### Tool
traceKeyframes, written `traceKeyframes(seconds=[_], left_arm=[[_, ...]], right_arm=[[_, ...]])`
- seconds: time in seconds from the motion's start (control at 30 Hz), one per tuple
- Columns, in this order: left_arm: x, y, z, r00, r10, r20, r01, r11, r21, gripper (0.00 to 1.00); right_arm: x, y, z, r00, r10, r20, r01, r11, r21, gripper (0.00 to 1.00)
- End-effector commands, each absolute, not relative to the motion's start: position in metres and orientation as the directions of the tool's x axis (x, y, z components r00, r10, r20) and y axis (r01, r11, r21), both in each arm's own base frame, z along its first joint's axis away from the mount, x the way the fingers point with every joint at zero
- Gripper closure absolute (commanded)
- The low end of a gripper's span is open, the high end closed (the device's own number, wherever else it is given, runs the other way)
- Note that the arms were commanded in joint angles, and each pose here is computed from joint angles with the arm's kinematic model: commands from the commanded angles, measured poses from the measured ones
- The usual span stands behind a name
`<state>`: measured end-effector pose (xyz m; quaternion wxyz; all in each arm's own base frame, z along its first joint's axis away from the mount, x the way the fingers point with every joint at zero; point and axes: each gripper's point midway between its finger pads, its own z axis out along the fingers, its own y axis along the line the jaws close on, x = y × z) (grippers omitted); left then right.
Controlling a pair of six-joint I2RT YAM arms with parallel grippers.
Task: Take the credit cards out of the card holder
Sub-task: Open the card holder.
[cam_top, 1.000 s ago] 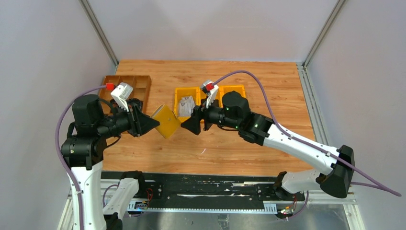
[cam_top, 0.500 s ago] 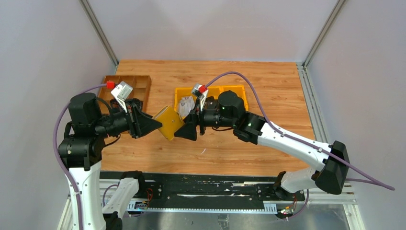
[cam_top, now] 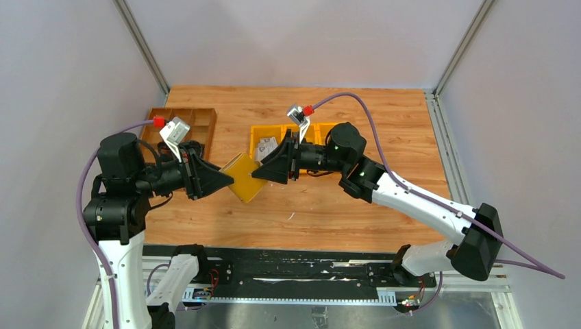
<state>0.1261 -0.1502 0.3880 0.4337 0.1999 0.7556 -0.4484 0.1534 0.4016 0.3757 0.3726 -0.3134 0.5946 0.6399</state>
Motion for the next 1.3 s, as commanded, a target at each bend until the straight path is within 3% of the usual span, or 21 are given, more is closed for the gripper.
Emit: traceKeyframes(seconds=[0.0,0.3,0.53,0.6,0.7,0.9,1.03,1.27], left_arm=[[0.103,-0.159,0.405,-0.528,-0.084,-0.845,0.742,0.438,-0.508,1.00],[0.101,-0.159,0.406,-0.516,-0.080,-0.853,0.750,0.439,-0.495,1.00],[0.099,-0.159,0.406,-0.518,-0.080,-0.852,0.753,0.429,-0.498,1.00],[0.097,-0.160,0.407,-0.511,-0.077,-0.856,0.761,0.423,-0.492,1.00],[0.096,-0.160,0.408,-0.508,-0.075,-0.858,0.766,0.417,-0.489,1.00],[0.092,-0.162,0.409,-0.511,-0.070,-0.857,0.776,0.390,-0.495,1.00],[0.091,-0.163,0.410,-0.505,-0.067,-0.861,0.783,0.383,-0.489,1.00],[0.090,-0.163,0.412,-0.497,-0.066,-0.865,0.790,0.379,-0.483,1.00]], right_arm=[[0.152,0.395,0.393,-0.531,0.157,-0.833,-0.846,-0.052,0.530,0.61],[0.150,0.374,0.393,-0.537,0.171,-0.826,-0.841,-0.028,0.540,0.91],[0.148,0.375,0.398,-0.540,0.151,-0.828,-0.840,-0.038,0.541,1.00],[0.148,0.373,0.402,-0.537,0.151,-0.830,-0.842,-0.038,0.538,1.00],[0.149,0.372,0.406,-0.544,0.155,-0.825,-0.837,-0.039,0.545,0.92],[0.155,0.373,0.411,-0.591,0.178,-0.787,-0.805,-0.062,0.591,0.95],[0.153,0.376,0.417,-0.602,0.171,-0.780,-0.798,-0.091,0.596,0.83],[0.156,0.377,0.420,-0.613,0.173,-0.771,-0.789,-0.089,0.607,0.82]])
